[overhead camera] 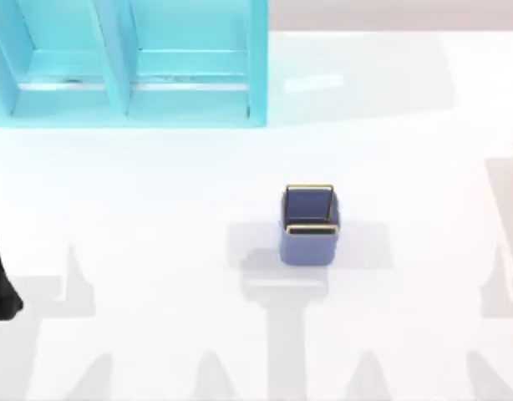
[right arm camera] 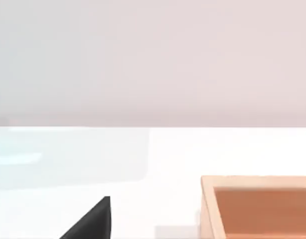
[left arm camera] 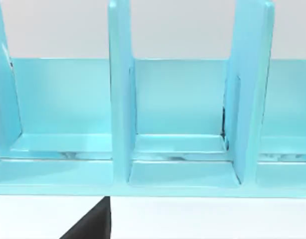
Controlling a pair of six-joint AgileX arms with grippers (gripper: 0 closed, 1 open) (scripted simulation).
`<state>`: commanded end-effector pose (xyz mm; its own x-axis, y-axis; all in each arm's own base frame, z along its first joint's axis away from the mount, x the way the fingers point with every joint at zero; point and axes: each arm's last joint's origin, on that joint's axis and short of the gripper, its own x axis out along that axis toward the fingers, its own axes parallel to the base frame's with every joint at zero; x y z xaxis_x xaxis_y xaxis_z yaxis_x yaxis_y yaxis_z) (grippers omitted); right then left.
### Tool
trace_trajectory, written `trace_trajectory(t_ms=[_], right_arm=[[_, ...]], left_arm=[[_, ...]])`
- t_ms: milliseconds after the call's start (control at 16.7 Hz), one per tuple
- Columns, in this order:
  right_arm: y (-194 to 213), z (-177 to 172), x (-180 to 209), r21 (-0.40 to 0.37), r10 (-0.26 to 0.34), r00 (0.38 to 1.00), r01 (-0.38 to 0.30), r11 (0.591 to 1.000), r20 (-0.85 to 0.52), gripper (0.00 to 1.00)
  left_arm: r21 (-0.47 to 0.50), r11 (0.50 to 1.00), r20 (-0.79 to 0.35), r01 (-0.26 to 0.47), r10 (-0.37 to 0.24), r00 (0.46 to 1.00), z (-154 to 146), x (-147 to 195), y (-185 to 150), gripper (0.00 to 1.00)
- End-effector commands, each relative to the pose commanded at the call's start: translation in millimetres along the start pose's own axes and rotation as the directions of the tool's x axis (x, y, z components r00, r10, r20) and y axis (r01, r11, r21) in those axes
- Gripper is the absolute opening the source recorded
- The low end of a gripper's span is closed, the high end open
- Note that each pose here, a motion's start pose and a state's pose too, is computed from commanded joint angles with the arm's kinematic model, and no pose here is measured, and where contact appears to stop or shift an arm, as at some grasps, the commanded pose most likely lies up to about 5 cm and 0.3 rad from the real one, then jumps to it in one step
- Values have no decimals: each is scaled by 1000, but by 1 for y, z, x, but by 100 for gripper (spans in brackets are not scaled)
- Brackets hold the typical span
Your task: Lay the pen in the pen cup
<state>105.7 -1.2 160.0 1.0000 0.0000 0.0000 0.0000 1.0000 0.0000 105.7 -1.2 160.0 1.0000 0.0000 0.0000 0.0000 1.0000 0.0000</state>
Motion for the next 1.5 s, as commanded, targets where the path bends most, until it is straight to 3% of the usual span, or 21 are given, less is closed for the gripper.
trace_trajectory(t_ms=[240, 480, 720, 900, 1080, 1260, 1380, 1500], right_arm=[[0, 0, 0, 0, 0, 1000, 0, 1000, 0, 100], [0, 0, 0, 0, 0, 1000, 0, 1000, 0, 100], [0, 0, 0, 0, 0, 1000, 0, 1000, 0, 100], [0, 0, 0, 0, 0, 1000, 0, 1000, 0, 100], [0, 0, 0, 0, 0, 1000, 0, 1000, 0, 100], [0, 0, 0, 0, 0, 1000, 0, 1000, 0, 100], [0, 0, 0, 0, 0, 1000, 0, 1000, 0, 100], [0, 0, 0, 0, 0, 1000, 0, 1000, 0, 100]], left_arm=[[-4, 1000, 0, -13, 13, 1000, 6, 0, 1, 100], [-33, 997, -52, -66, 65, 997, 35, 4, 9, 100], [-114, 983, -245, -146, 114, 963, 61, 25, 24, 100], [-217, 945, -470, -246, 119, 875, 65, 55, 45, 100], [-330, 857, -687, -395, 69, 723, 54, 88, 76, 100], [-414, 717, -822, -560, -31, 568, 33, 119, 114, 100], [-450, 610, -861, -652, -103, 498, 18, 136, 141, 100], [-477, 507, -871, -717, -162, 465, 5, 150, 169, 100]])
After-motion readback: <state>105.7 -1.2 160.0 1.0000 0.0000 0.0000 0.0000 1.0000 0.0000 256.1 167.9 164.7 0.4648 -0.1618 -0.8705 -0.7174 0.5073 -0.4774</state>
